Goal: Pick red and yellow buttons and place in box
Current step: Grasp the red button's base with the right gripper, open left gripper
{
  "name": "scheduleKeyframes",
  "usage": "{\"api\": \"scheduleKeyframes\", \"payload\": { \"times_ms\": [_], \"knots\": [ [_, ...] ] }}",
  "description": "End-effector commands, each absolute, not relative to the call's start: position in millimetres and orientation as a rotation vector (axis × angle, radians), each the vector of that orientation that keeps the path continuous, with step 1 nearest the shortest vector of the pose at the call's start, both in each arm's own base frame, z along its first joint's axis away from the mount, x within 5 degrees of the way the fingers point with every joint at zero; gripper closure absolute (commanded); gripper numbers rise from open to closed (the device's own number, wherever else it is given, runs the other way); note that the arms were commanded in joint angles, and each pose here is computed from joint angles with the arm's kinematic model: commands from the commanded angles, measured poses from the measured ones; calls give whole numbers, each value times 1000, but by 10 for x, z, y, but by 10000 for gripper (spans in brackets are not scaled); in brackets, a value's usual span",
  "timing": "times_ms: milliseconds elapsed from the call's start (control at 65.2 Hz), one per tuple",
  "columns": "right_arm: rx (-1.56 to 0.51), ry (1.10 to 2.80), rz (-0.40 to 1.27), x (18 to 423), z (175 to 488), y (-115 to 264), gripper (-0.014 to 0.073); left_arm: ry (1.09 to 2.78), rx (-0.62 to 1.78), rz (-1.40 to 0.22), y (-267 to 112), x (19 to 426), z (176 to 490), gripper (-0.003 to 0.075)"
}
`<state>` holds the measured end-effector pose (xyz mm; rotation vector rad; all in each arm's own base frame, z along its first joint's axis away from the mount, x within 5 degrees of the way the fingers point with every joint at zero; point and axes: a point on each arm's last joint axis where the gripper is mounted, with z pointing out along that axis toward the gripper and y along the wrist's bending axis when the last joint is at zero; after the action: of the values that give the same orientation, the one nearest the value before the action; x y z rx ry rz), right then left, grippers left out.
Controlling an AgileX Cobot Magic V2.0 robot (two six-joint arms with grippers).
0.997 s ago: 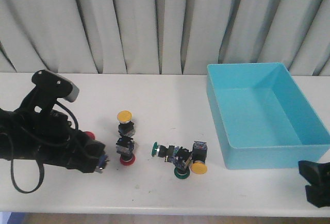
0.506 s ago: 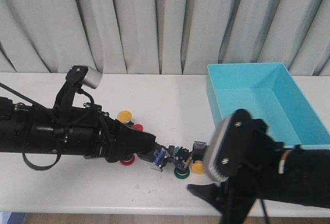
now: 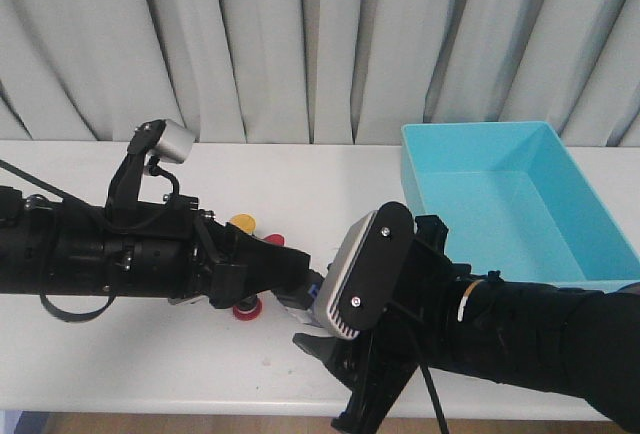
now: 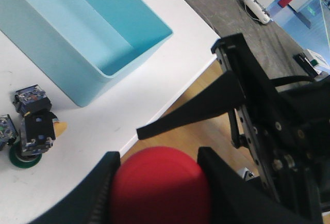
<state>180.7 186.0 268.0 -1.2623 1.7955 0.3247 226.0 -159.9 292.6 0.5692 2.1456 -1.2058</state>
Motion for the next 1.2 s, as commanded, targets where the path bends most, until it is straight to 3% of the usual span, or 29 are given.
{"api": "scheduleKeyframes", "payload": {
  "times_ms": [0, 276, 567, 782, 905, 1104, 1181],
  "knots": [
    [-1169, 1712, 314, 1864, 2883, 1879, 120, 2069, 546, -1285, -1621, 2232, 3116, 528],
    [-1136, 1715, 343, 1865, 2897, 1888, 130, 2068, 547, -1286, -1622, 2231, 3116, 528],
    [-1140, 1714, 342, 1863, 2896, 1889, 339, 2068, 547, -1287, -1622, 2230, 3116, 528],
    [-1143, 1712, 341, 1863, 2896, 1889, 365, 2068, 548, -1287, -1622, 2230, 3116, 517],
    [-1143, 1712, 341, 1863, 2896, 1889, 365, 2049, 590, -1268, -1623, 2225, 3116, 425],
    [-1146, 1712, 338, 1862, 2890, 1887, 365, 2011, 691, -1266, -1636, 2187, 3119, 195],
    [-1147, 1712, 336, 1864, 2890, 1885, 365, 2022, 729, -1226, -1627, 2185, 3093, 149]
  ]
}}
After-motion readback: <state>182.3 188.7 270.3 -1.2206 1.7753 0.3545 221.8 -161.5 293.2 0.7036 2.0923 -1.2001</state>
